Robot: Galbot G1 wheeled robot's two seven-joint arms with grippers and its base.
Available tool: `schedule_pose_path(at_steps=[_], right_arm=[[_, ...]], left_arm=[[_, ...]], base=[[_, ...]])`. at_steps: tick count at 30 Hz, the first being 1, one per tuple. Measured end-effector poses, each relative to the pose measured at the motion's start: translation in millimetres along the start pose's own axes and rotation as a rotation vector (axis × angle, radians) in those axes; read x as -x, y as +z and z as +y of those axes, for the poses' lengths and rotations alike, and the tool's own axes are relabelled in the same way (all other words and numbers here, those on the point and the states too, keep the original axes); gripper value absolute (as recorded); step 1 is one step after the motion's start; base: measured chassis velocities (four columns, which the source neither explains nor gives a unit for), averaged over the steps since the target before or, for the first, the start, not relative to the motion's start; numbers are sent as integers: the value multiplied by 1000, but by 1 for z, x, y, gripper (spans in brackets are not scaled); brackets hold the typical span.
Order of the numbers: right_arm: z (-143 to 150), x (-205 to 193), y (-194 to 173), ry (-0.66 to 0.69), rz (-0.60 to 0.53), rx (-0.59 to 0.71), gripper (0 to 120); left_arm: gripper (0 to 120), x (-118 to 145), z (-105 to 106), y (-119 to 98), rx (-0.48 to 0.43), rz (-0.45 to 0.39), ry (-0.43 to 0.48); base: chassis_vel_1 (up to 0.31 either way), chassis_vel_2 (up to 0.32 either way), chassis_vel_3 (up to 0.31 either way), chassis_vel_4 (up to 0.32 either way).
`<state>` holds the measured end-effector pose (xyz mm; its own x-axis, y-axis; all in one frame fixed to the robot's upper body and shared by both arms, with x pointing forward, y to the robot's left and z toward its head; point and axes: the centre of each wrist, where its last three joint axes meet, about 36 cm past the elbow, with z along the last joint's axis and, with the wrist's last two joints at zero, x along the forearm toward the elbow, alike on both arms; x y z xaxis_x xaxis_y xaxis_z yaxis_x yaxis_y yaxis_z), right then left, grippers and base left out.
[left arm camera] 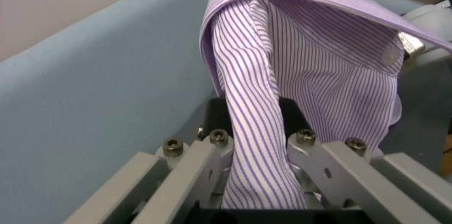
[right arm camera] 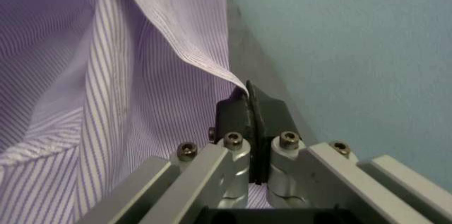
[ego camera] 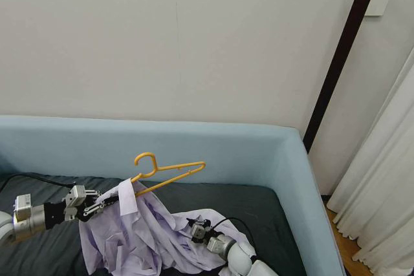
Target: Pick up the clothes from the sofa and hang them on the clothes hanger.
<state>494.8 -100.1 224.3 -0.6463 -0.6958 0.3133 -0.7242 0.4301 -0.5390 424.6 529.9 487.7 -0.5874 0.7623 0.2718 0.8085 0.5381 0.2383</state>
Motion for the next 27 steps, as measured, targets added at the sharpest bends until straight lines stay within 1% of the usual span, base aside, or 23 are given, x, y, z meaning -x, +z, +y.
schedule_pose_path(at_steps=[1,2,7,8,12,13,14,15,16,17,18,19,20,23,24,25,26,27], right_arm=[[-2,-2,-1,0,-5,31,0],[-2,-2,-1,0,-5,31,0],[-13,-11,-3,23,-36,212,0],[-13,-11,-3,23,-36,212,0],[-26,-19,-2,41,-69,325,0],[-26,-19,-2,41,-69,325,0],[-29,-20,-2,43,-83,353,0],[-33,-22,-4,49,-114,407,0],[-34,-23,-4,53,-126,429,0],[-41,-27,-8,64,-178,516,0],[-46,-30,-10,69,-212,571,0],[-46,-30,-10,69,-212,571,0],[-53,-34,-13,80,-257,648,0],[-69,-42,-23,110,-342,800,0],[-69,-42,-23,110,-342,800,0],[-77,-44,-28,130,-366,842,0],[-78,-44,-28,134,-370,849,0],[-91,-46,-36,171,-392,888,0]], left_arm=[[7,0,0,1,0,-1,-1],[7,0,0,1,0,-1,-1],[7,0,-1,4,-3,-3,-2],[7,0,-1,4,-3,-3,-2],[7,-1,-1,5,-1,-3,-3],[7,-1,-1,5,-1,-3,-3],[7,-1,0,5,0,-4,-3],[7,0,0,5,0,-5,-4],[7,0,1,5,0,-6,-5],[7,0,1,6,1,-12,-7],[7,1,1,6,1,-18,-8],[7,1,1,6,1,-18,-8],[7,3,2,6,3,-31,-11],[7,11,-1,4,14,-83,-14],[7,11,-1,4,14,-83,-14],[7,16,-4,1,13,-115,-11],[7,16,-4,1,12,-118,-11],[7,21,-7,-3,11,-162,-8]], base=[[0,0,0,0],[0,0,0,0],[0,0,0,0],[0,0,0,0],[0,0,0,0],[0,0,0,0],[0,0,0,0],[0,0,0,0],[0,0,0,0],[0,0,0,0],[0,0,0,0],[0,0,0,0],[0,0,0,0],[0,0,0,0],[0,0,0,0],[0,0,0,0],[0,0,0,0],[0,0,0,0]])
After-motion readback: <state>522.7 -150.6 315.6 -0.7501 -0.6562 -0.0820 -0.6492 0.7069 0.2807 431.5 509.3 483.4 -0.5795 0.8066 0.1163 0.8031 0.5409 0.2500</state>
